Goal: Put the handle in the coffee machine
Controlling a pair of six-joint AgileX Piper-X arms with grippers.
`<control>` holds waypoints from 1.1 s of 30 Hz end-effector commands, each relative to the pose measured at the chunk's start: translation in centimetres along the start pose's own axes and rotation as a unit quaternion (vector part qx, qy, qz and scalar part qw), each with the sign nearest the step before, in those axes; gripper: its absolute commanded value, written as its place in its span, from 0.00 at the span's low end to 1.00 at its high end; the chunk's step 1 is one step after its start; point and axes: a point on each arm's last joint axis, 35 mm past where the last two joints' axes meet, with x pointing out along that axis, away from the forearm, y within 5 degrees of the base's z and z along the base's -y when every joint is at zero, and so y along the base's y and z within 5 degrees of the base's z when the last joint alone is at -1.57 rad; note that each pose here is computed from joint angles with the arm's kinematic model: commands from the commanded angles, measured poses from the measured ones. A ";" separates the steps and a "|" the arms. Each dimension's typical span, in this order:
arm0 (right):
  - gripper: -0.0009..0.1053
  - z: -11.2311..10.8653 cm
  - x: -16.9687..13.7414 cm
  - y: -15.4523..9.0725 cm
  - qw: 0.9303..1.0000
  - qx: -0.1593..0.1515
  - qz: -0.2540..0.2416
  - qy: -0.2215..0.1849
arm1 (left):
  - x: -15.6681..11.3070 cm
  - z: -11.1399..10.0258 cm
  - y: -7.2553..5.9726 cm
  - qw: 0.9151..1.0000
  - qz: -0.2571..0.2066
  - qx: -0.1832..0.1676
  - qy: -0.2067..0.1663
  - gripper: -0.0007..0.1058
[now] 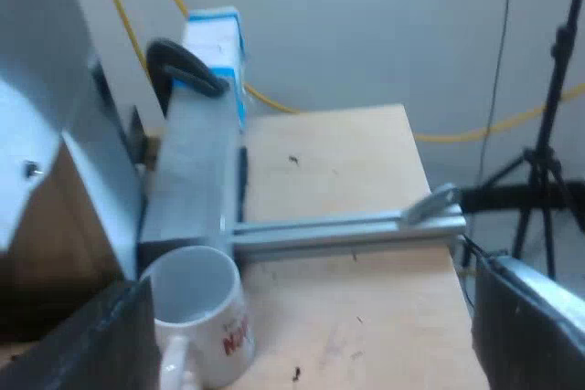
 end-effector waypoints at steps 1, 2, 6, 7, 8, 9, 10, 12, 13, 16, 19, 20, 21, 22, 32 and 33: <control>0.69 -0.2 -2.7 0.4 0.999 -0.011 -0.005 -0.045 | -1.4 -1.5 -0.3 1.000 0.009 -0.003 -0.005 0.98; 0.69 -0.4 -3.1 0.5 0.999 -0.012 -0.006 -0.050 | -1.5 -1.8 -0.3 1.000 0.010 -0.004 -0.001 0.98; 0.69 -1.0 -4.7 0.9 0.998 -0.014 -0.012 -0.068 | -2.8 -3.9 -0.7 1.000 0.006 -0.005 0.009 0.98; 0.69 -1.3 -5.1 1.0 0.997 -0.014 -0.014 -0.074 | -3.1 -4.3 -0.8 1.000 0.005 -0.003 0.009 0.98; 0.69 -2.3 -6.3 1.5 0.996 -0.016 -0.019 -0.089 | -3.4 -4.7 -0.8 1.000 0.004 -0.003 0.008 0.98; 0.69 -2.6 -6.1 1.5 0.997 -0.015 -0.016 -0.080 | -4.0 -5.5 -1.0 1.000 0.002 -0.002 0.005 0.98; 0.69 -3.0 -5.8 1.6 0.998 -0.013 -0.010 -0.065 | -4.3 -5.9 -1.1 1.000 0.002 -0.001 0.001 0.98; 0.69 -3.5 -6.3 1.8 0.999 -0.011 0.000 -0.037 | -4.5 -6.5 -1.1 1.000 0.001 -0.002 0.005 0.98; 0.69 -3.8 -6.2 2.0 0.999 -0.017 0.019 -0.025 | -4.4 -6.8 -1.1 1.000 0.001 -0.004 0.014 0.98; 0.69 -4.6 -5.5 2.3 0.999 -0.016 0.041 -0.007 | -4.2 -7.5 -1.1 0.999 0.004 -0.003 0.042 0.98; 0.69 -5.2 -4.8 2.4 0.999 -0.013 0.051 0.009 | -3.9 -8.2 -1.0 0.998 0.013 -0.008 0.066 0.98; 0.69 -5.3 -4.6 2.5 0.998 -0.012 0.052 0.013 | -3.8 -8.4 -1.0 0.997 0.014 -0.009 0.070 0.98; 0.69 -5.7 -4.2 2.5 0.998 -0.011 0.055 0.021 | -3.7 -8.7 -1.0 0.997 0.016 -0.012 0.079 0.98; 0.69 -6.1 -3.8 2.6 0.998 -0.009 0.060 0.030 | -3.4 -9.0 -1.0 0.996 0.016 -0.020 0.087 0.98; 0.69 -8.9 -1.1 3.3 0.992 0.001 0.085 0.090 | 0.3 -13.2 0.2 0.988 0.013 -0.046 0.149 0.98; 0.69 -10.3 0.2 3.6 0.989 0.005 0.096 0.114 | 0.4 -13.3 0.2 0.988 0.013 -0.046 0.150 0.98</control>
